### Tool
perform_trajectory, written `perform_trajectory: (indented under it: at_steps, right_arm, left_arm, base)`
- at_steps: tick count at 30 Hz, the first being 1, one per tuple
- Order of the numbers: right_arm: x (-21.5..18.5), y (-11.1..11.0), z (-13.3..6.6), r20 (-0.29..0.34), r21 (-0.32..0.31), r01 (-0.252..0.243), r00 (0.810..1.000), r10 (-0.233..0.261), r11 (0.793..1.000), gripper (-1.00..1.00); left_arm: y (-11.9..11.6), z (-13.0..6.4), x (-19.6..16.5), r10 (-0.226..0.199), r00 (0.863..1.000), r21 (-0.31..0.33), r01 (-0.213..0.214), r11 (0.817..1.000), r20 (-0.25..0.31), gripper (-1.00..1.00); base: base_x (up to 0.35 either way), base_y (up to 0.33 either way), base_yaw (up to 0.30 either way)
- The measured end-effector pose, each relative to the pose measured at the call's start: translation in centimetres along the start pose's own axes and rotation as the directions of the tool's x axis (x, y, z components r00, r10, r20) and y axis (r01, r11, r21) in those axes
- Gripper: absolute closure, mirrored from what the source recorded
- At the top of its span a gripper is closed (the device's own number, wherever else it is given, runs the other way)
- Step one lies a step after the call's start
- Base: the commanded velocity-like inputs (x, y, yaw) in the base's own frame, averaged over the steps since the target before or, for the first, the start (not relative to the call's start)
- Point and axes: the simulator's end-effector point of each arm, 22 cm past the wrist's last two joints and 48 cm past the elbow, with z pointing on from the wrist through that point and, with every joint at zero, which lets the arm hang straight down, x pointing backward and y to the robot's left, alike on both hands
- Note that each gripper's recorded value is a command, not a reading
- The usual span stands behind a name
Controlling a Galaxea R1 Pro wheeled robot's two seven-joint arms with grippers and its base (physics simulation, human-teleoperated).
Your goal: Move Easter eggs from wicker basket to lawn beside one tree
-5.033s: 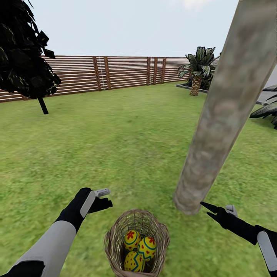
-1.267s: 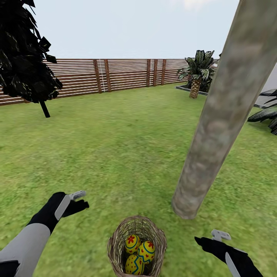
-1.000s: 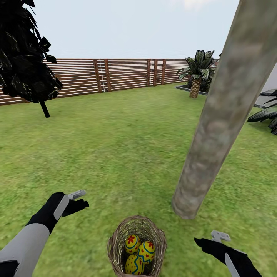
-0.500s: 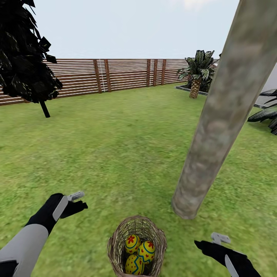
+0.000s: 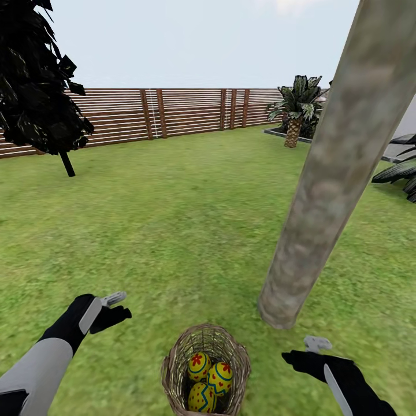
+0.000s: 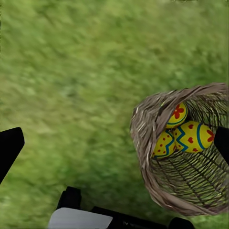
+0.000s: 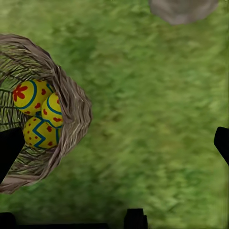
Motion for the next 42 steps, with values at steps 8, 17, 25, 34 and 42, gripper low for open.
perform_trajectory:
  at_steps: [8, 17, 25, 34, 42]
  right_arm:
    - [-1.7, 0.5, 0.2, 0.041, -0.006, 0.018, 0.999, -0.018, 1.0, -1.0]
    - [-3.3, 5.1, 0.6, 0.074, -0.051, 0.15, 0.987, -0.146, 0.987, -1.0]
    - [-2.8, 8.9, 2.1, 0.02, 0.119, 0.221, 0.974, -0.225, 0.968, -1.0]
    - [-4.0, 12.8, 2.2, 0.056, 0.277, 0.367, 0.917, -0.396, 0.888, -1.0]
    - [-3.5, 12.8, 3.3, 0.052, 0.276, 0.373, 0.914, -0.402, 0.886, -1.0]
  left_arm:
    - [-1.6, 1.1, 0.7, -0.004, 1.0, 0.022, 0.004, 1.0, -0.013, -1.0]
    - [-1.7, 2.3, 1.3, -0.007, 1.0, 0.03, 0.008, 1.0, -0.028, -1.0]
    - [-1.3, 3.4, 1.6, -0.009, 0.999, 0.027, 0.01, 1.0, -0.033, -1.0]
    - [1.4, -3.7, -7.2, -0.163, 0.986, 0.409, 0.138, 0.902, 0.028, -1.0]
    - [-4.0, -12.8, -13.8, -0.178, 0.974, 0.75, 0.014, 0.662, 0.139, -1.0]
  base:
    - [0.0, 0.0, 0.0]
    - [0.0, 0.0, 0.0]
    - [0.0, 0.0, 0.0]
    - [0.0, 0.0, 0.0]
    - [0.0, 0.0, 0.0]
